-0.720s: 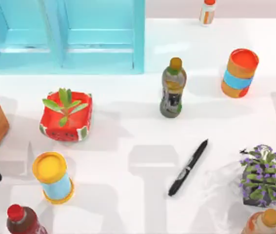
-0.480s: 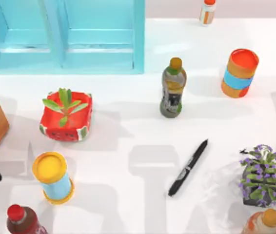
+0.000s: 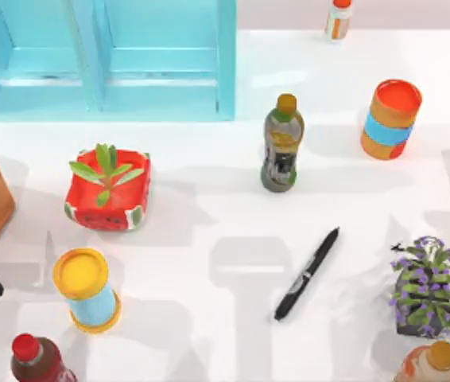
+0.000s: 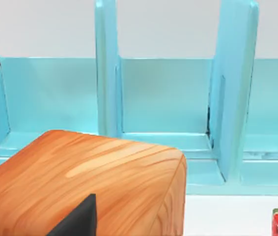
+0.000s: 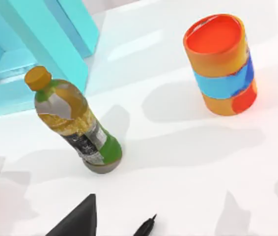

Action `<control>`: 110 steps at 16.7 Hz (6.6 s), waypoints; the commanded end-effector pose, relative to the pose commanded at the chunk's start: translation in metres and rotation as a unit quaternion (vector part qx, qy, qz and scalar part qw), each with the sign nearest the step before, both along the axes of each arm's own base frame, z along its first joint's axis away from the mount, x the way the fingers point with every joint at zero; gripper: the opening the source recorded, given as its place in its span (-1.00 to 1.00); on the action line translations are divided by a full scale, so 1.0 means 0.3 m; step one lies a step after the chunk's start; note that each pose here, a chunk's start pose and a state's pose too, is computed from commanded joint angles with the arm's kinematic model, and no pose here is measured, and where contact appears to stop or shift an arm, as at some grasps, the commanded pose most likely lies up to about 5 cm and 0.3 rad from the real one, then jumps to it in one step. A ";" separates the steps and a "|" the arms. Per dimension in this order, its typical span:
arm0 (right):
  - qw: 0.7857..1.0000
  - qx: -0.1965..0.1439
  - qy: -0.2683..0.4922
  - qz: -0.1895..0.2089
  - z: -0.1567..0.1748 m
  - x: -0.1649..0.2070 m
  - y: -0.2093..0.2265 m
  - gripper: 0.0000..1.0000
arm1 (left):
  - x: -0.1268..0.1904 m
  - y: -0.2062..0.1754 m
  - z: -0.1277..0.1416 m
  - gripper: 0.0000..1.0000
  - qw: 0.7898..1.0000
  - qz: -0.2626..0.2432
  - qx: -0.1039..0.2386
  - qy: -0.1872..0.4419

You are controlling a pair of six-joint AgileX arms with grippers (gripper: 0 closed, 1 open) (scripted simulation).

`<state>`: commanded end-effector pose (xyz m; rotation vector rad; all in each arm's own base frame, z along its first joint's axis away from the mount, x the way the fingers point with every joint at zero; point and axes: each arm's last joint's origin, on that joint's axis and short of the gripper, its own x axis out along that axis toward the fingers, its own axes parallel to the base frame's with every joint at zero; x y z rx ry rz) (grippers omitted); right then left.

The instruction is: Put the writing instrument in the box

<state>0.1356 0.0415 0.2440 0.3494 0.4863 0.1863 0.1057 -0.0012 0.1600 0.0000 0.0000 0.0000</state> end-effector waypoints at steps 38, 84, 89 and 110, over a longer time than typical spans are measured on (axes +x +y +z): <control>0.803 -0.063 0.551 -0.219 -0.526 0.604 0.656 1.00 | 0.000 0.000 0.000 1.00 1.000 0.000 0.000 0.000; 0.816 -0.024 0.542 -0.200 -0.098 0.621 0.667 -1.00 | 0.000 0.000 0.000 1.00 1.000 0.000 0.000 0.000; 0.787 0.031 0.547 -0.286 -0.079 0.777 0.354 -1.00 | 0.000 0.000 0.000 1.00 1.000 0.000 0.000 0.000; 0.632 0.235 0.487 -0.555 -0.038 0.596 -0.798 -1.00 | 0.000 0.000 0.000 1.00 1.000 0.000 0.000 0.000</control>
